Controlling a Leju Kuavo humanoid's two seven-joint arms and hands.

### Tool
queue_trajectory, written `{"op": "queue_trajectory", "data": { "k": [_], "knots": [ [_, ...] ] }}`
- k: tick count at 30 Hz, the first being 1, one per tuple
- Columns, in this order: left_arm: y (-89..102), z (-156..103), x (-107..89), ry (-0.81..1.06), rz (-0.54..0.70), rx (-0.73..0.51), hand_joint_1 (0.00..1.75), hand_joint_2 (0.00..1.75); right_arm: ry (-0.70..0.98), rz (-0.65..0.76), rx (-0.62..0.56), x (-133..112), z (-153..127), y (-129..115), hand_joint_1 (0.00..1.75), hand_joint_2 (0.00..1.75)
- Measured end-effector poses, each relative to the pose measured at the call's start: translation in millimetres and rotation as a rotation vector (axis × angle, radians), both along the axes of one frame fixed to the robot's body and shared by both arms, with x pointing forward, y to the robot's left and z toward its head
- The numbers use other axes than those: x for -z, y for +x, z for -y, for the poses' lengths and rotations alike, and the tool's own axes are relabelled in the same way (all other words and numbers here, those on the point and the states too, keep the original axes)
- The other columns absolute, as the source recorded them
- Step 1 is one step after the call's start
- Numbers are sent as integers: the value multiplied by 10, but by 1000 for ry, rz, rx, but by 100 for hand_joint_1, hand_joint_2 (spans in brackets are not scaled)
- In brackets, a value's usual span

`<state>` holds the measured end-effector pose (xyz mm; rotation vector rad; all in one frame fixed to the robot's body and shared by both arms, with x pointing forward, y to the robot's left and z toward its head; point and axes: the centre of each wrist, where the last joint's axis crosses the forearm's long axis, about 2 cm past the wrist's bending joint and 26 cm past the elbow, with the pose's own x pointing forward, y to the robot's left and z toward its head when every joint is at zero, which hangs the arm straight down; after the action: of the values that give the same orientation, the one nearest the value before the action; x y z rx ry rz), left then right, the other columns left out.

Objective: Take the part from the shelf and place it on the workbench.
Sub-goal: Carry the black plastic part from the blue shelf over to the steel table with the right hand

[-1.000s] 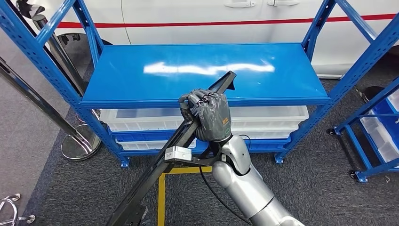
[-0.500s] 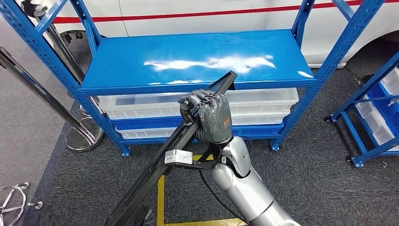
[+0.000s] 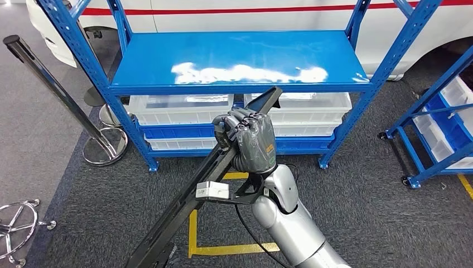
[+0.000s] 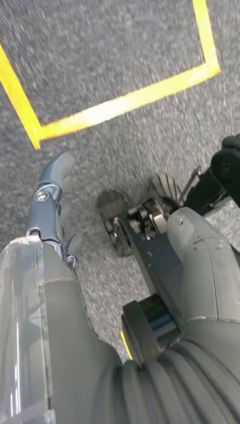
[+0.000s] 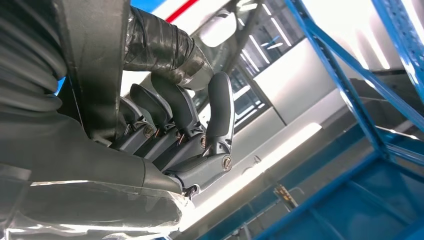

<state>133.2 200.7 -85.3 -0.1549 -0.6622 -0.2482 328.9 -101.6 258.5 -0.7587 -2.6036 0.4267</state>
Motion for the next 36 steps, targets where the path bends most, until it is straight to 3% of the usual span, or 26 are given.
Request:
{"op": "queue_trajectory", "data": {
  "k": [36],
  "knots": [
    [49,2,-15,2,6,6,0,175,-20,22,13,-35,-63,-10,175,175]
  ]
}}
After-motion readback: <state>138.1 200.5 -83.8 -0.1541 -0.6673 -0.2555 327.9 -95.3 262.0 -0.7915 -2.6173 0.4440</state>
